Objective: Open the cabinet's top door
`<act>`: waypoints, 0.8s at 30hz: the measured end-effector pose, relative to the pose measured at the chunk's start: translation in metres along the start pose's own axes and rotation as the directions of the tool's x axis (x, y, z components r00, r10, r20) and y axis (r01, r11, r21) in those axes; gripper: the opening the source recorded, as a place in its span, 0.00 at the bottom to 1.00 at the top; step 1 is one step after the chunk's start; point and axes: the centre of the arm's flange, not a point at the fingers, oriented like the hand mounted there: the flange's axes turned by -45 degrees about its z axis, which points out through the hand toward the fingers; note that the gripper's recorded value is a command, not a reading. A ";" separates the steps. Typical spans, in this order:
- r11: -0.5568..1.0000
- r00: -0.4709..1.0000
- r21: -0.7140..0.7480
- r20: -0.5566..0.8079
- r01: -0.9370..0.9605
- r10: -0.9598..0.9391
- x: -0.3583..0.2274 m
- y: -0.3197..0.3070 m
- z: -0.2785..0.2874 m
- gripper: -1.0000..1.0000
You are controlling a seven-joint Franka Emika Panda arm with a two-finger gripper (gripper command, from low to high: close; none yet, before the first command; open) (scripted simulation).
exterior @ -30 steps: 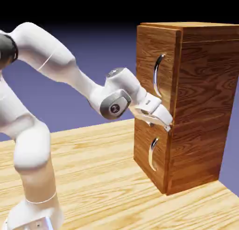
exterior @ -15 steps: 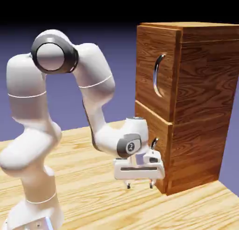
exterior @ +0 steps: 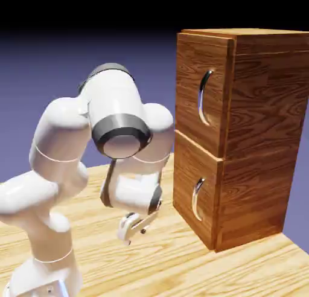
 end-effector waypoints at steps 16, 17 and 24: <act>0.552 0.613 -0.322 0.616 0.769 -0.495 0.027 0.042 -0.180 0.50; 0.524 0.569 -0.304 0.674 0.795 -0.471 0.024 0.039 -0.196 0.50; 0.488 0.182 -0.070 0.966 0.870 -0.186 -0.006 -0.008 -0.313 0.50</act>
